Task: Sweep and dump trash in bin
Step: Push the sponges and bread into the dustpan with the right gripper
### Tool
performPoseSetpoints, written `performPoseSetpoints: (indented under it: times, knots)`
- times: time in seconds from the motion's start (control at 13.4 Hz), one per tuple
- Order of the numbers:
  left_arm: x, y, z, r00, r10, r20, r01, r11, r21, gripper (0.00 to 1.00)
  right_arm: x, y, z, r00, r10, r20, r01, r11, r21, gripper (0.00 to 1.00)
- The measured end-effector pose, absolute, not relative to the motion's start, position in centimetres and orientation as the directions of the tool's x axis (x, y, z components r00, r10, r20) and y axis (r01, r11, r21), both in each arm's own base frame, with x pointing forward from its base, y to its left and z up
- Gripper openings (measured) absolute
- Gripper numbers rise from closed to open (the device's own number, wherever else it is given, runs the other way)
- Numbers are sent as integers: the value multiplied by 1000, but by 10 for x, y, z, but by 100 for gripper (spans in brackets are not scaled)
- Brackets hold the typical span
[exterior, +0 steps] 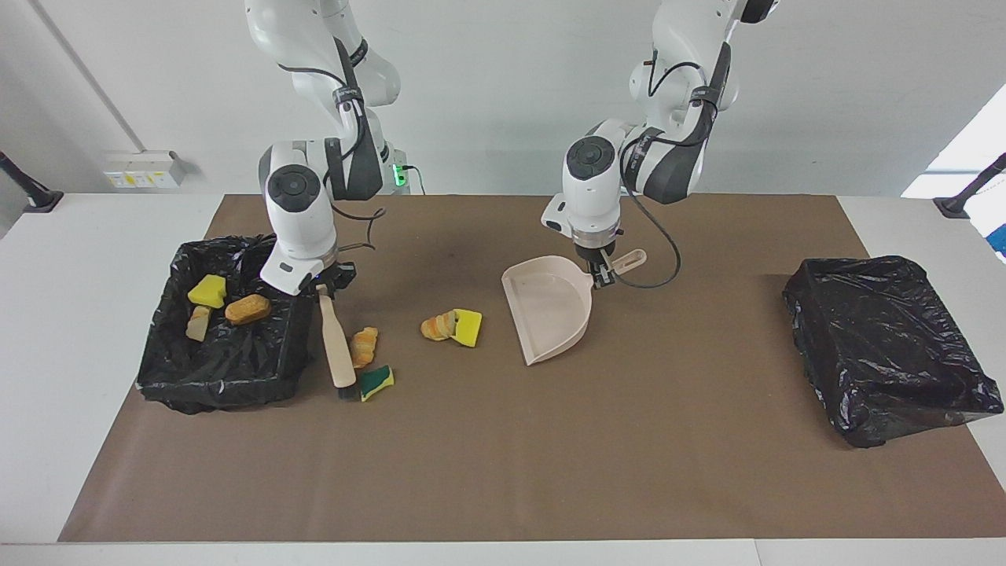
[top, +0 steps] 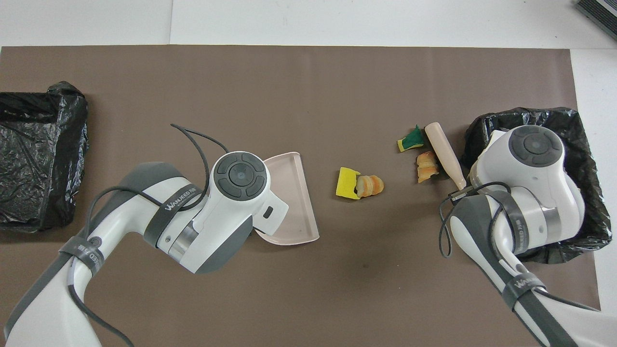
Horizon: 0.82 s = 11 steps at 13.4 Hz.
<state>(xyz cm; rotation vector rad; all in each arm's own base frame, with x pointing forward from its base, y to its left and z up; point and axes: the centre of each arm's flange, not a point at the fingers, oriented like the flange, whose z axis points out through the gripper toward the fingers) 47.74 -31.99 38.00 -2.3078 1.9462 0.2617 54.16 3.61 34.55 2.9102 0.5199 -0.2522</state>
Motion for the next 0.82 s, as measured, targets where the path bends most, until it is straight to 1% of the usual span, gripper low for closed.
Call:
performPoseSetpoints:
  times: [0.22, 0.37, 0.6, 0.82]
  knots:
    - [475, -319, 378, 167, -965, -204, -984, -176, 25, 32, 541, 54, 337, 913, 351, -207, 380, -917, 121, 26]
    - [474, -319, 377, 169, -964, -206, -984, -178, 26, 32, 537, 77, 336, 918, 344, -198, 362, -930, 63, 26]
    - [472, -315, 374, 174, -962, -209, -983, -184, 27, 32, 528, 118, 335, 944, 267, -196, 278, -960, 33, 26]
    - [472, -313, 372, 176, -962, -207, -982, -185, 25, 32, 512, 176, 329, 960, 184, -211, 185, -983, -17, 26]
